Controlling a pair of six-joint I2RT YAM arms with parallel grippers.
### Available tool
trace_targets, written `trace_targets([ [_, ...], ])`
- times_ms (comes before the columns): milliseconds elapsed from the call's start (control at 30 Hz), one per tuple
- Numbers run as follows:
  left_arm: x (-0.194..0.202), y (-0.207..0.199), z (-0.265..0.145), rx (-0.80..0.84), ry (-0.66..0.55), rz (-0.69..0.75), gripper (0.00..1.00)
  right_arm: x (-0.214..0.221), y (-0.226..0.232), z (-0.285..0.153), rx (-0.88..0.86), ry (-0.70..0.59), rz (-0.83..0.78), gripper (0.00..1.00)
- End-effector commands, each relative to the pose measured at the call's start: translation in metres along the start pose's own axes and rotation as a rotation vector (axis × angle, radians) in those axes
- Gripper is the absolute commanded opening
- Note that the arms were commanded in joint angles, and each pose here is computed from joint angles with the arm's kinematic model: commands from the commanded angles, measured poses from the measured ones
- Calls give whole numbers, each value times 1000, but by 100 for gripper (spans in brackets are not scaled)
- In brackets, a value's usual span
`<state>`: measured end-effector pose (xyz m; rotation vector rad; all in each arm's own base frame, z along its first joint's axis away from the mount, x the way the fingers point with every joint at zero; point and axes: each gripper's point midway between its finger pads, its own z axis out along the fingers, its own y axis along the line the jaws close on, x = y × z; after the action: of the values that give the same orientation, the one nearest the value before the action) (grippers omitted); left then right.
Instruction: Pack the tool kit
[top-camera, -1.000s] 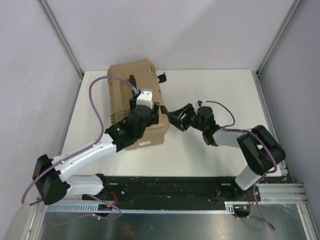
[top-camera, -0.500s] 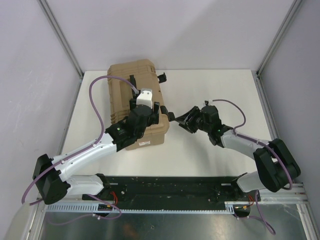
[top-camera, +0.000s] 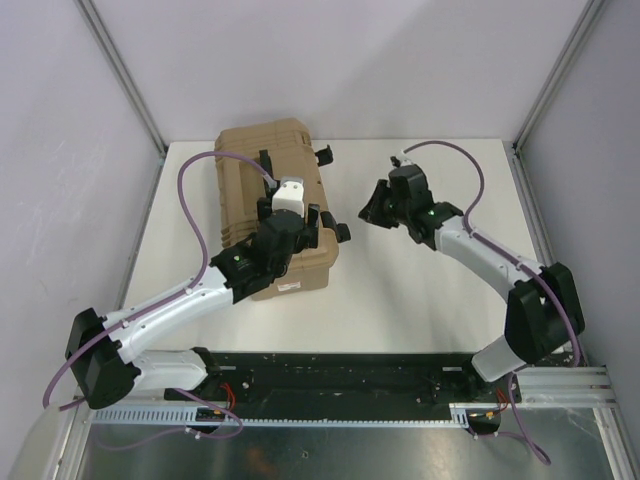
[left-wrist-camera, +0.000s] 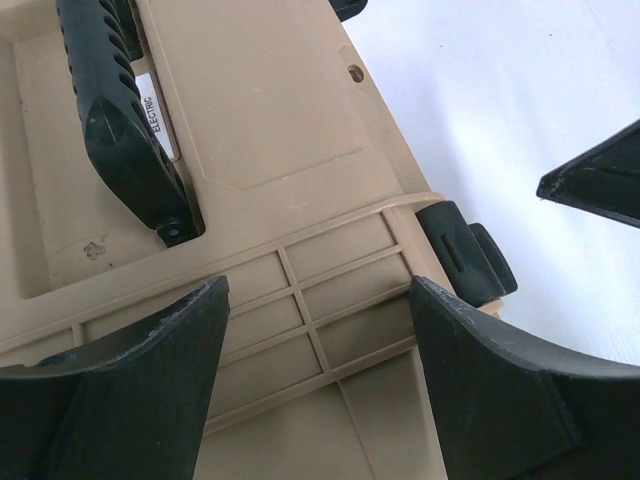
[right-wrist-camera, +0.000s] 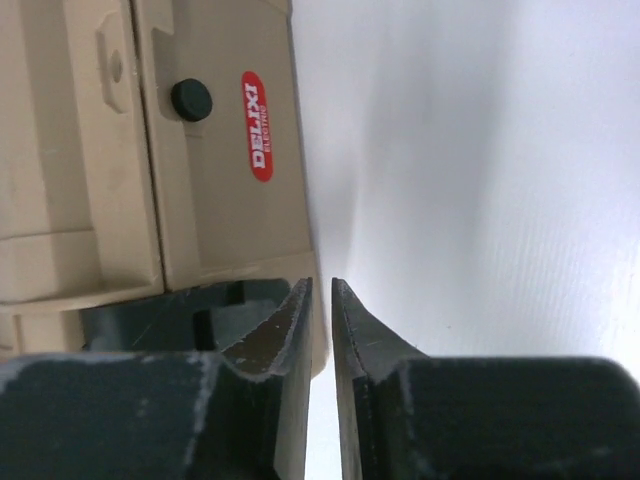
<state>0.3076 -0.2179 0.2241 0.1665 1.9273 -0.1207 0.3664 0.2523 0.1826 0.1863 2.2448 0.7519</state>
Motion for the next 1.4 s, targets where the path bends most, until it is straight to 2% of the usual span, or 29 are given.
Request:
trace_targets([
  [0,99,0,-12,48,322,170,80,11,-21,9,113,116,-160,12],
  [67,98,0,-12,47,320,169,80,13,-23,12,147,153,-202,4],
  [167,98,-1,-12,50,320,168,80,16,-25,16,185,190,-252,1],
  [433,99,1,-14,49,320,155,80,21,1,24,184,265,-365,0],
  [633,103,-1,-14,52,331,142,79,39,12,33,124,343,-335,0],
  [1000,115,-8,-14,87,372,140,76,68,14,37,113,424,-350,0],
  [1367,137,-28,-18,205,446,131,68,104,20,56,55,489,-323,0],
])
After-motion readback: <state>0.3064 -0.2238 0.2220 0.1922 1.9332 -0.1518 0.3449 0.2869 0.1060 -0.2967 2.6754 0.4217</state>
